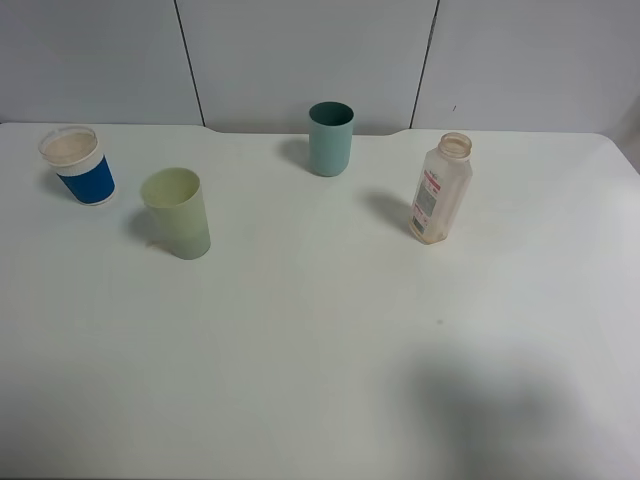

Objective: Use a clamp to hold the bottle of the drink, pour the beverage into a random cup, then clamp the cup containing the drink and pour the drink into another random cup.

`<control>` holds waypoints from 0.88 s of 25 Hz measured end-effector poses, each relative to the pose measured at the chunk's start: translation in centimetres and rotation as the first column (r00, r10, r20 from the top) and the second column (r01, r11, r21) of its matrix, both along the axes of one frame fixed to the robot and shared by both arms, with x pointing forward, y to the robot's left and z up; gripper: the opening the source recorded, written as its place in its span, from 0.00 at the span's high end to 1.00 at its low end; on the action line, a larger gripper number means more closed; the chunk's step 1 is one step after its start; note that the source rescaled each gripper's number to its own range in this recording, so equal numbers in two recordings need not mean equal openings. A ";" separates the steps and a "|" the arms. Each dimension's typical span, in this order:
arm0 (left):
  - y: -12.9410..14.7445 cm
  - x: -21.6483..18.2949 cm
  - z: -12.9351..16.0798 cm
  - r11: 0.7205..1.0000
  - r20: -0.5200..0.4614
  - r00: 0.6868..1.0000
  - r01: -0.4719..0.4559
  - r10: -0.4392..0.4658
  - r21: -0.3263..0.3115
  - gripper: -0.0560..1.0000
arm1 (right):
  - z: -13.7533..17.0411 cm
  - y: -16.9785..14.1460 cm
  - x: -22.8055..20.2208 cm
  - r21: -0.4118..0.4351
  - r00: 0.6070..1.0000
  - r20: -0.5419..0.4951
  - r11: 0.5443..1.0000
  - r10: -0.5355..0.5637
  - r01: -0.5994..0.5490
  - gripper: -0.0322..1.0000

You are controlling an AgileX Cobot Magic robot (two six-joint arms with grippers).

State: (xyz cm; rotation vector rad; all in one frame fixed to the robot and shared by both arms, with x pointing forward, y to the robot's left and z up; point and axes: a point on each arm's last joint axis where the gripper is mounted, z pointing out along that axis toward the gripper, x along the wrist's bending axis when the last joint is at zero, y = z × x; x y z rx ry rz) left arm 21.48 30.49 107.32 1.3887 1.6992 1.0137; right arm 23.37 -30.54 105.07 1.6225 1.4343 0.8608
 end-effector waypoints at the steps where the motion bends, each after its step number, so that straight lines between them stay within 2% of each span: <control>1: 0.0 0.1 -0.2 1.000 -0.007 1.000 0.000 0.000 -0.003 0.10 | 0.0 0.0 0.0 0.000 1.000 0.000 1.000 0.000 0.000 0.00; 8: 0.0 0.9 -1.4 1.000 -0.036 0.999 0.005 -0.005 -0.010 0.10 | 0.0 0.0 0.0 0.000 1.000 0.000 1.000 0.000 0.000 0.00; 22: 0.0 1.7 -1.9 1.000 -0.006 1.000 0.008 -0.008 -0.005 0.10 | 0.0 0.0 0.0 0.000 1.000 0.000 1.000 0.000 0.000 0.00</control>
